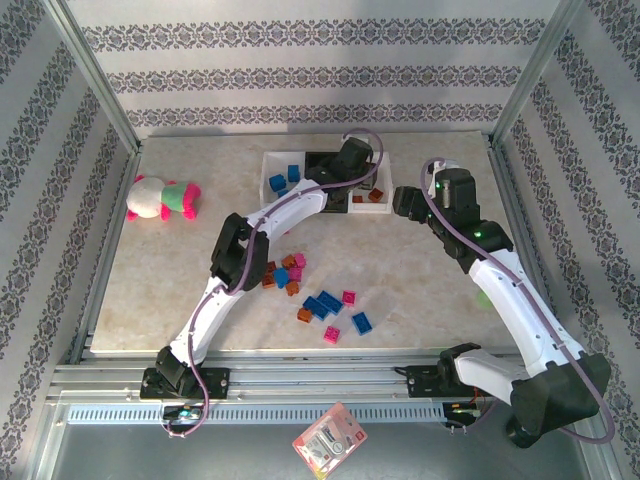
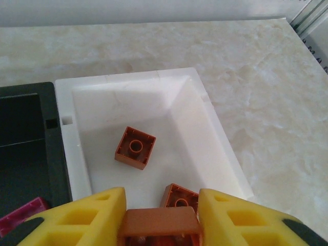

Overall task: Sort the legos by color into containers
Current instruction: Place the lego in the container, then pick up the lego from the bottom-center of the table, then place the lego in the container, then pick up the lego from the bottom-center of the table.

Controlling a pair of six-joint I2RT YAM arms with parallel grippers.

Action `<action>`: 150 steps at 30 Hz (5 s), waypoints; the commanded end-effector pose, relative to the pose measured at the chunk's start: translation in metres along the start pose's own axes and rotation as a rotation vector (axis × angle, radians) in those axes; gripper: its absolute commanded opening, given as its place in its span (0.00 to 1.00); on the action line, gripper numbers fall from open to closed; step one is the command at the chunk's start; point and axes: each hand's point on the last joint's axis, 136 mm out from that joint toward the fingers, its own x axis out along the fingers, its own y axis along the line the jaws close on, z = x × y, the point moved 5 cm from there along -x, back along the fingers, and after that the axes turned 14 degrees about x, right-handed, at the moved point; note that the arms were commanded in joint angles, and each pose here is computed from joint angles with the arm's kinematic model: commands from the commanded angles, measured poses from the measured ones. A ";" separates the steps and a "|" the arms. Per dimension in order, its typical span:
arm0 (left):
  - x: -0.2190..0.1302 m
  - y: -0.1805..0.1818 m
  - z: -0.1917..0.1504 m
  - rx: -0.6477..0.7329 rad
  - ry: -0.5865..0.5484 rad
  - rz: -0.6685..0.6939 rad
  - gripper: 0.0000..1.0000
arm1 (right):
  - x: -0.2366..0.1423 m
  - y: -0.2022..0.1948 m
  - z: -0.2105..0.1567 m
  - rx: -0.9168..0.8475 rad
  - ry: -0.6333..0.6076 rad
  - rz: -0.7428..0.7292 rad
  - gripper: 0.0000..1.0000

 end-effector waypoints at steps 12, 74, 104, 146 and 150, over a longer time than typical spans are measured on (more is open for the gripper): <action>-0.062 -0.005 0.035 0.065 -0.118 -0.047 0.99 | -0.004 -0.006 -0.043 0.022 0.155 0.045 0.80; -0.317 0.032 -0.169 0.479 -0.205 -0.391 0.99 | 0.101 0.100 -0.143 0.026 0.482 -0.177 0.30; -0.314 0.043 -0.181 0.331 -0.118 -0.322 0.99 | 0.261 0.166 -0.015 -0.145 0.127 -0.024 0.62; -0.327 0.019 -0.221 0.657 -0.229 -0.581 0.99 | 0.012 0.003 -0.303 -0.382 0.833 -0.323 0.53; -0.327 0.018 -0.221 0.658 -0.226 -0.584 0.99 | 0.013 0.002 -0.307 -0.367 0.851 -0.321 0.41</action>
